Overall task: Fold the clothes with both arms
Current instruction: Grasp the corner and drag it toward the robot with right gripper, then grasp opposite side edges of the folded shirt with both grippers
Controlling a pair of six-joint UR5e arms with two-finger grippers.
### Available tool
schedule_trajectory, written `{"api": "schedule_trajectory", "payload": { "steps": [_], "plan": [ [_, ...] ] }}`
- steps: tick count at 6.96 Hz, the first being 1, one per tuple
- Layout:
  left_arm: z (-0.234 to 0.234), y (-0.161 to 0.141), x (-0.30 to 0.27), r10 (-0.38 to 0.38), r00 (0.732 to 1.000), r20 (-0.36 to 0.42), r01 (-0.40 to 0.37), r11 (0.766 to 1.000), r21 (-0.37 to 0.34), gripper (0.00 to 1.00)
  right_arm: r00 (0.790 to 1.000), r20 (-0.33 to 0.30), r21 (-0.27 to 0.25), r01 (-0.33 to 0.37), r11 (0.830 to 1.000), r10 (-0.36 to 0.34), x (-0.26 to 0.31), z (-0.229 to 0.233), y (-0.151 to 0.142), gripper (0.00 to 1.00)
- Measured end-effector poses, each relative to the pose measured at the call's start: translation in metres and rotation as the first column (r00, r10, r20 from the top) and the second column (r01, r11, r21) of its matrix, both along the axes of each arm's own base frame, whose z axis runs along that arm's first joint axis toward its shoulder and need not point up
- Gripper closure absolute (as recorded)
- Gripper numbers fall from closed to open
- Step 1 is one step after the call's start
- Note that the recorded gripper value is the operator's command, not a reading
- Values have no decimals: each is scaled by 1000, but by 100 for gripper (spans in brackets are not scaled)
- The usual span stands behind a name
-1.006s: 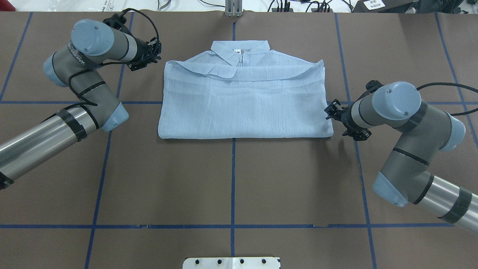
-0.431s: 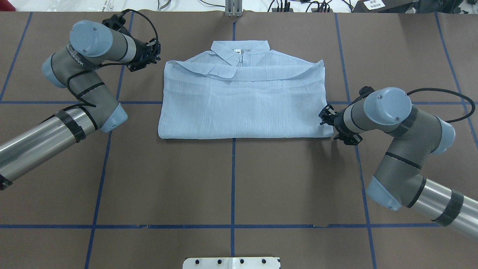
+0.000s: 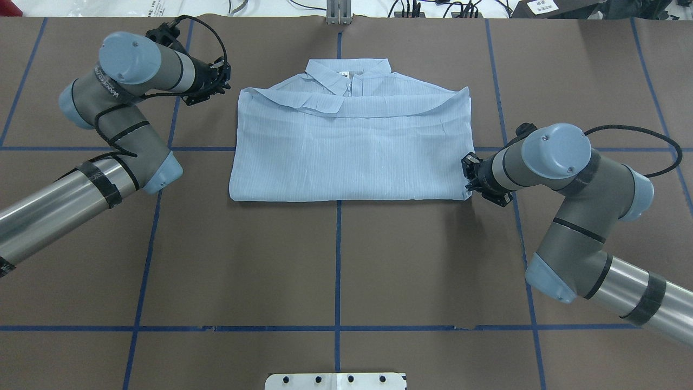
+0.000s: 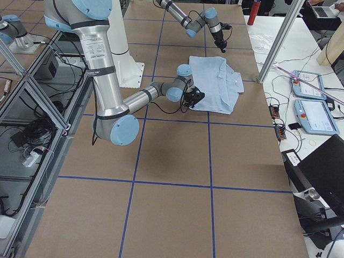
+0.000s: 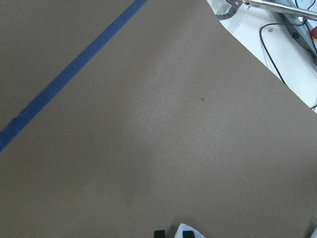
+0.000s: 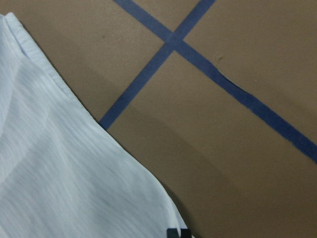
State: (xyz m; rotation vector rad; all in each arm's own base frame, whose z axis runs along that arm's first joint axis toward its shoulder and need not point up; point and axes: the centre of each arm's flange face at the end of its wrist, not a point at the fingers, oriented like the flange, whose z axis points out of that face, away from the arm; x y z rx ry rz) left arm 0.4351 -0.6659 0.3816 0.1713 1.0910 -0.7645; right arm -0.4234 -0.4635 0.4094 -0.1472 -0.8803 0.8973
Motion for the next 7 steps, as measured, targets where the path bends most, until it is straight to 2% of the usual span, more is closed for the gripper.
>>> {"api": "schedule_trajectory", "payload": {
  "steps": [1, 2, 3, 4, 5, 6, 7],
  "plan": [
    [1, 1, 0, 0, 1000, 0, 0, 1000, 0, 76, 1000, 13, 4, 1, 1000, -2, 5, -6, 2, 100],
    [-4, 2, -1, 1, 1000, -6, -1, 1000, 5, 76, 999, 36, 12, 14, 1000, -14, 17, -16, 17, 100],
    [-14, 4, -2, 5, 1000, -19, -5, 1000, 17, 76, 996, 70, 23, 54, 998, -55, 37, -28, 56, 100],
    [-24, 10, -3, 21, 999, -38, -20, 1000, 24, 76, 985, 111, 30, 131, 991, -133, 53, -44, 109, 100],
    [-33, 22, -4, 48, 996, -69, -46, 999, 25, 76, 960, 154, 15, 235, 972, -235, 59, -60, 157, 100],
    [-42, 44, -5, 75, 991, -108, -72, 997, 29, 76, 912, 207, -34, 369, 929, -355, 63, -73, 199, 100],
    [-50, 65, -5, 97, 985, -145, -94, 995, 27, 76, 842, 266, -86, 506, 858, -470, 69, -82, 234, 56]
  ]
}}
